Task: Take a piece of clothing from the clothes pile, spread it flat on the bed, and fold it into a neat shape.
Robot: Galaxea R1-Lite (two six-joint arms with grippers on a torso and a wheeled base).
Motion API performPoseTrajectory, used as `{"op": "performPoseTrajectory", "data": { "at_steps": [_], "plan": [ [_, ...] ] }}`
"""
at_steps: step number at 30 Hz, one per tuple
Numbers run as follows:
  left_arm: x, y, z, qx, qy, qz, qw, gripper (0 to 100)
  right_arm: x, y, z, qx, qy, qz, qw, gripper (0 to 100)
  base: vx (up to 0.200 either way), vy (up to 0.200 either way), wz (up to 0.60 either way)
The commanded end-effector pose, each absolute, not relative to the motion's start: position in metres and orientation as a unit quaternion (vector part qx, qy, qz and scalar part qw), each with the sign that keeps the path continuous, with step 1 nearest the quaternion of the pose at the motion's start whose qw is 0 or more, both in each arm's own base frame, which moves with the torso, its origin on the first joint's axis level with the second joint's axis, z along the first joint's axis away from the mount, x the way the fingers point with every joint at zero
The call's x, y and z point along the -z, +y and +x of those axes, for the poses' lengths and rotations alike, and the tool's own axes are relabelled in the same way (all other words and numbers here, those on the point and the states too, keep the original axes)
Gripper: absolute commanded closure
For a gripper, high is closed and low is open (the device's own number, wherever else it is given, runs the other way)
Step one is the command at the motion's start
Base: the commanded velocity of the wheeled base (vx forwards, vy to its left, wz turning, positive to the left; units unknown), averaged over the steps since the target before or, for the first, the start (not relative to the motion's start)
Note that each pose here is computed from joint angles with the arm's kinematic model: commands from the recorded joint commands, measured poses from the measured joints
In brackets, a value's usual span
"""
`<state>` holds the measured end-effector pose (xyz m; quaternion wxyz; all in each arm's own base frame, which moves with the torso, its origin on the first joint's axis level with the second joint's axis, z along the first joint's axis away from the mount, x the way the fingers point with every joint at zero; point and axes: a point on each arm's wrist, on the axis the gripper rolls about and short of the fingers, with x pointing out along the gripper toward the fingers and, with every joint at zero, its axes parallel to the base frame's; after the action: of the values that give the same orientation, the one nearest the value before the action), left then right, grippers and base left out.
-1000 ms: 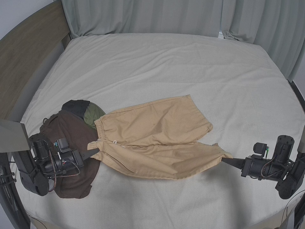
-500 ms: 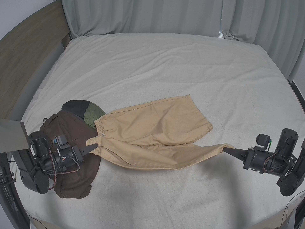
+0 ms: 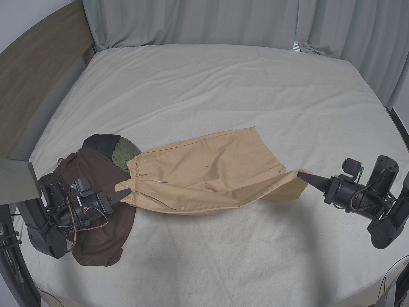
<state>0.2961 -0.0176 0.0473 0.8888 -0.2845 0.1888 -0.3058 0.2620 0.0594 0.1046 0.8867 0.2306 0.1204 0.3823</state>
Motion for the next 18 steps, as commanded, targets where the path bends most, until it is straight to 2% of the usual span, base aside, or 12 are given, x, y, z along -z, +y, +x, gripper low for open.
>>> {"op": "performPoseTrajectory", "data": {
  "at_steps": [1,18],
  "plan": [
    [-0.049,-0.018,0.298,0.302,0.184,-0.286,0.891,100,-0.105,0.064,0.289,-0.385,0.108,0.242,0.884,100,0.000,0.000,0.00],
    [-0.054,-0.020,0.307,0.281,0.170,-0.310,0.892,100,-0.108,0.065,0.333,-0.388,0.073,0.252,0.884,100,0.000,0.000,0.00]
  ]
}}
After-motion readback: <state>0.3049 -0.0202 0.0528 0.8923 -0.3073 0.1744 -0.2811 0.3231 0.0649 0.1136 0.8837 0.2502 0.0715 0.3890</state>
